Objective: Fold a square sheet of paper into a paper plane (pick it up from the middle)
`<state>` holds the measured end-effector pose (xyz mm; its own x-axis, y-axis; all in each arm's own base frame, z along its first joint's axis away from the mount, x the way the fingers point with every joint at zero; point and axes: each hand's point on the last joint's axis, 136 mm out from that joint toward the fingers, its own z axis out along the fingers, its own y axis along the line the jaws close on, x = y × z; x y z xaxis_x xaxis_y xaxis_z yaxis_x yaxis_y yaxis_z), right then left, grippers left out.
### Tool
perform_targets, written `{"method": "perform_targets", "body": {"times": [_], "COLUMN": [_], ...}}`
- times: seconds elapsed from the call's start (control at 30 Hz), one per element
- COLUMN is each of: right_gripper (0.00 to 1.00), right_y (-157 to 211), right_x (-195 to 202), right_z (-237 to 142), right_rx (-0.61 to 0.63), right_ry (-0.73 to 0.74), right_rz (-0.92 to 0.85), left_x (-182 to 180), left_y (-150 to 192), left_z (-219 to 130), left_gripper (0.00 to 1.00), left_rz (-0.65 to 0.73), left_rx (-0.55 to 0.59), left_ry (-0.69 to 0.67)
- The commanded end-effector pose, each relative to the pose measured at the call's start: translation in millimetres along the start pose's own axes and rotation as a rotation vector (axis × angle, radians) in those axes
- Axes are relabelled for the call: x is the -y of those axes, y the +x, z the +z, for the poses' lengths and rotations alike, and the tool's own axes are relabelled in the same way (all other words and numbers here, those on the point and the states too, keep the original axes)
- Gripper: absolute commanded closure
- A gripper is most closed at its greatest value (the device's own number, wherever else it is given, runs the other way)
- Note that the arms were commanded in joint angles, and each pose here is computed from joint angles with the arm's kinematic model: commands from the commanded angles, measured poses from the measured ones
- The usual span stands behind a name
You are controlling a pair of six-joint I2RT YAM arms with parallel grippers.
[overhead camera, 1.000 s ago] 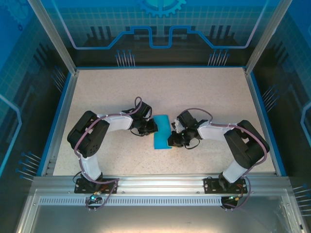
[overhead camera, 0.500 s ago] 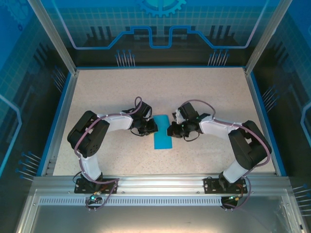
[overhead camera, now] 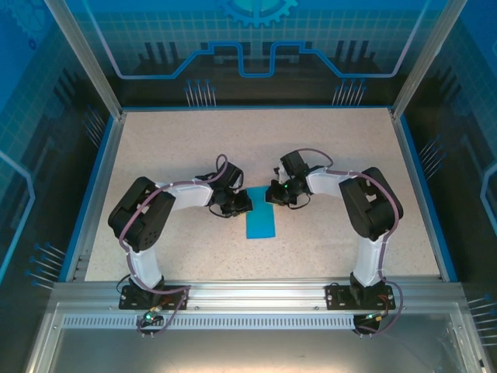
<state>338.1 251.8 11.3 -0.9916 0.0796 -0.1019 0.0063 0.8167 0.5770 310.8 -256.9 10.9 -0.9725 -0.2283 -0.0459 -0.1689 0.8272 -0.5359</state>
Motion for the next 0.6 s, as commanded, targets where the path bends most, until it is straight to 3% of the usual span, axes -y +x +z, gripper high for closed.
{"method": "perform_targets", "body": {"times": [0.0,0.27,0.57], "right_gripper": [0.92,0.89,0.90], "right_y": [-1.8,-21.5,-36.0], "right_x": [21.8,-11.6,4.3], "right_z": [5.9,-22.8,-2.5], "right_rx": [-0.020,0.042,0.041], "right_ry": [0.045,-0.054,0.007], "right_rz": [0.048,0.043,0.070], "left_x": [-47.4,-47.8,-47.5], "left_y": [27.0,27.7,27.4], "left_z": [14.0,12.5,13.4], "left_gripper": [0.87,0.87,0.87], "left_rz": [-0.018,-0.018,-0.017], "left_rx": [-0.085,-0.083,-0.084], "left_ry": [-0.179,-0.180,-0.181]}}
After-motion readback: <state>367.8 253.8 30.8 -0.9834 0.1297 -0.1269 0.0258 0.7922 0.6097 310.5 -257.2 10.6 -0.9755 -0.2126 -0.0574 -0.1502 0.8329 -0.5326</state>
